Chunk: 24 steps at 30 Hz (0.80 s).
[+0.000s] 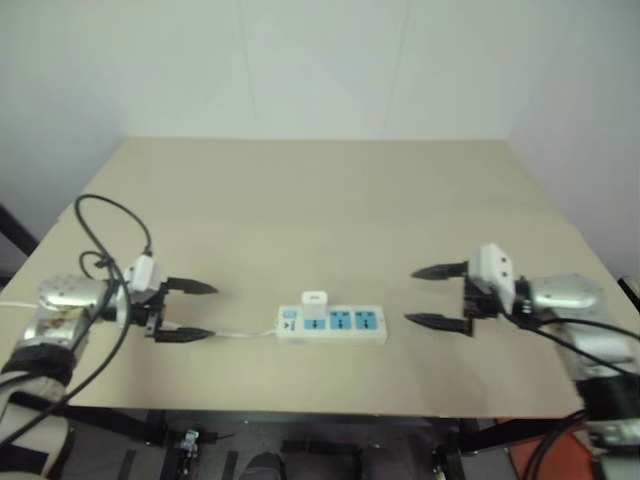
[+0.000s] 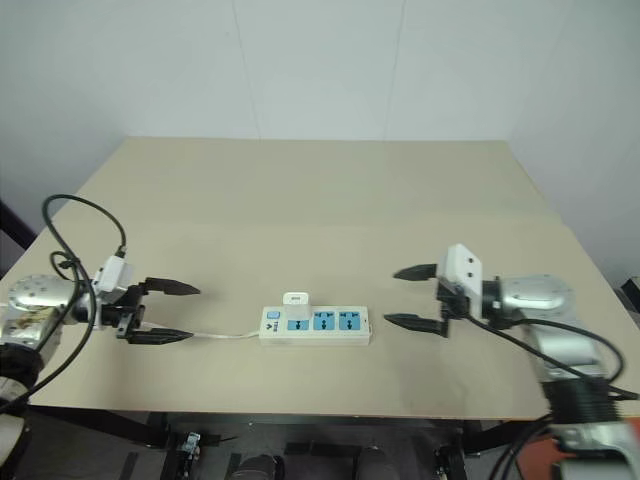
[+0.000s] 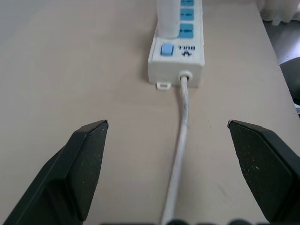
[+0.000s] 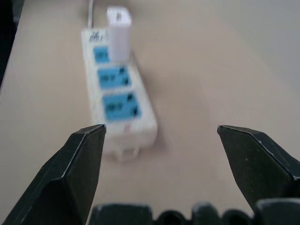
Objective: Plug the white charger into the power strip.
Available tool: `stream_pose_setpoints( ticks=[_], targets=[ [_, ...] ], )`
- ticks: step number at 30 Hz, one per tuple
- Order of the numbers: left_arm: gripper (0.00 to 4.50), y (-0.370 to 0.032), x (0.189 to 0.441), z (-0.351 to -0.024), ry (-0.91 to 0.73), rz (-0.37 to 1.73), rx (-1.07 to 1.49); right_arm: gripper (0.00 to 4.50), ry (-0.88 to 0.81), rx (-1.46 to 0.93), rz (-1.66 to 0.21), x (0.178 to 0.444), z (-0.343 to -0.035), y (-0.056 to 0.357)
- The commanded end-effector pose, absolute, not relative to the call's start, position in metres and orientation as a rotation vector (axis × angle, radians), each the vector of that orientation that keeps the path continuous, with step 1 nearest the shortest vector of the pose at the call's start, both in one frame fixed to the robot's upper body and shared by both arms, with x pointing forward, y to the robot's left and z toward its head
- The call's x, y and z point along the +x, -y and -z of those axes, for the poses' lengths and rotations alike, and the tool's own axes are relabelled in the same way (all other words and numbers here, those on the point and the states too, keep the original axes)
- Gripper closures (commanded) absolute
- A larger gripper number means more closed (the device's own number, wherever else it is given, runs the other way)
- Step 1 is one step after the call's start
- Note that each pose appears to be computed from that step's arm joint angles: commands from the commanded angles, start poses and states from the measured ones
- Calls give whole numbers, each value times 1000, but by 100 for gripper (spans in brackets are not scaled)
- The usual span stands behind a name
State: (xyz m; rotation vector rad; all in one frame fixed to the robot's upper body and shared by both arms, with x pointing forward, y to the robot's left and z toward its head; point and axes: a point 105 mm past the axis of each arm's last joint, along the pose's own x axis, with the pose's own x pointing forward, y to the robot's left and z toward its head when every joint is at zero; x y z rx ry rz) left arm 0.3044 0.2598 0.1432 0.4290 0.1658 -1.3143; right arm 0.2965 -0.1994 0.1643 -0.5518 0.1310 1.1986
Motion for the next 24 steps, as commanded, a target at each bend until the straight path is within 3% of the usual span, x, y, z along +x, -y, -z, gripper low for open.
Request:
stream_pose_setpoints(
  ticks=[1,24],
  targets=[
    [5,-264,306,-160,-105,1289,439,0,-148,-586,-1187,286,-174,212],
    [5,-244,309,-150,-84,1342,388,0,-235,-554,-1100,273,-168,229]
  ],
)
